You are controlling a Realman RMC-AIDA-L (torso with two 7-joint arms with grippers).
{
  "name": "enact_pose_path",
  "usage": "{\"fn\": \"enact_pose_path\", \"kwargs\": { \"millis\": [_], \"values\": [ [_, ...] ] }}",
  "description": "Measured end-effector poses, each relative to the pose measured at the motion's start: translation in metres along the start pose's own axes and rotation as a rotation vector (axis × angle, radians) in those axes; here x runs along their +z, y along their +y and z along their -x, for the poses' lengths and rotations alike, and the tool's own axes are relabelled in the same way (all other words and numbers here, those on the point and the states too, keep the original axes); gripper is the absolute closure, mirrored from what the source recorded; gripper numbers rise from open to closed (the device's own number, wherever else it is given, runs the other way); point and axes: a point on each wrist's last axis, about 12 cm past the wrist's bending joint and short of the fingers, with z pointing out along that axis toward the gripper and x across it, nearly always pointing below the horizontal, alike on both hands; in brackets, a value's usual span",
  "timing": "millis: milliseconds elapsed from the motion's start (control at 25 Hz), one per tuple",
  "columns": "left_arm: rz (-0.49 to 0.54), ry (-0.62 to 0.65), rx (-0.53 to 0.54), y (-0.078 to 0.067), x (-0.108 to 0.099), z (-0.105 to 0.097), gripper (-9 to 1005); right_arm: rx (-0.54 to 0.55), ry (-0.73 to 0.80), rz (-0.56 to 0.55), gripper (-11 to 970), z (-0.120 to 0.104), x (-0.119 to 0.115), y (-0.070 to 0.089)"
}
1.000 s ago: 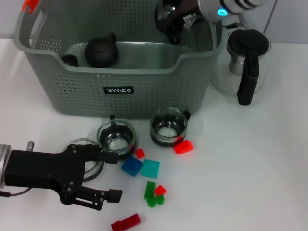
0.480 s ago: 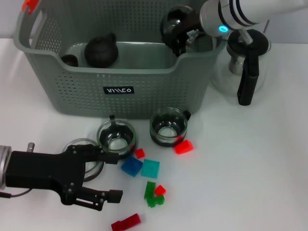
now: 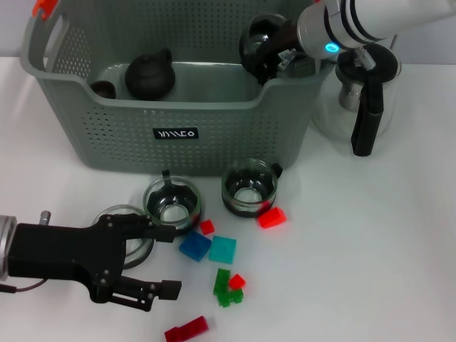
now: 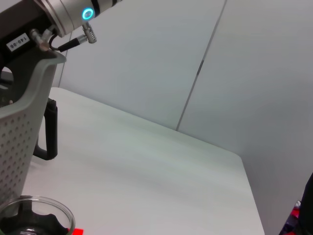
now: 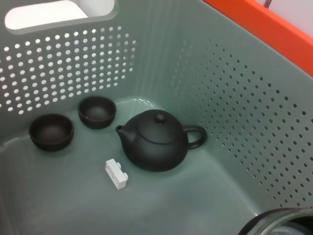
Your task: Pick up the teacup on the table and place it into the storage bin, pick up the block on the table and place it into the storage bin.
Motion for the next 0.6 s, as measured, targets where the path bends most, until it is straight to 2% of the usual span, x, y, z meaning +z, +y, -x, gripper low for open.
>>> {"fn": "enact_pose_path", "kwargs": {
  "millis": [600],
  "values": [
    [0.000,0.000,0.000,0.0000,-0.0001,0.0000,105,-0.009,0.001,0.014,792,0.0035,-0.0020,0.0013]
  ]
}}
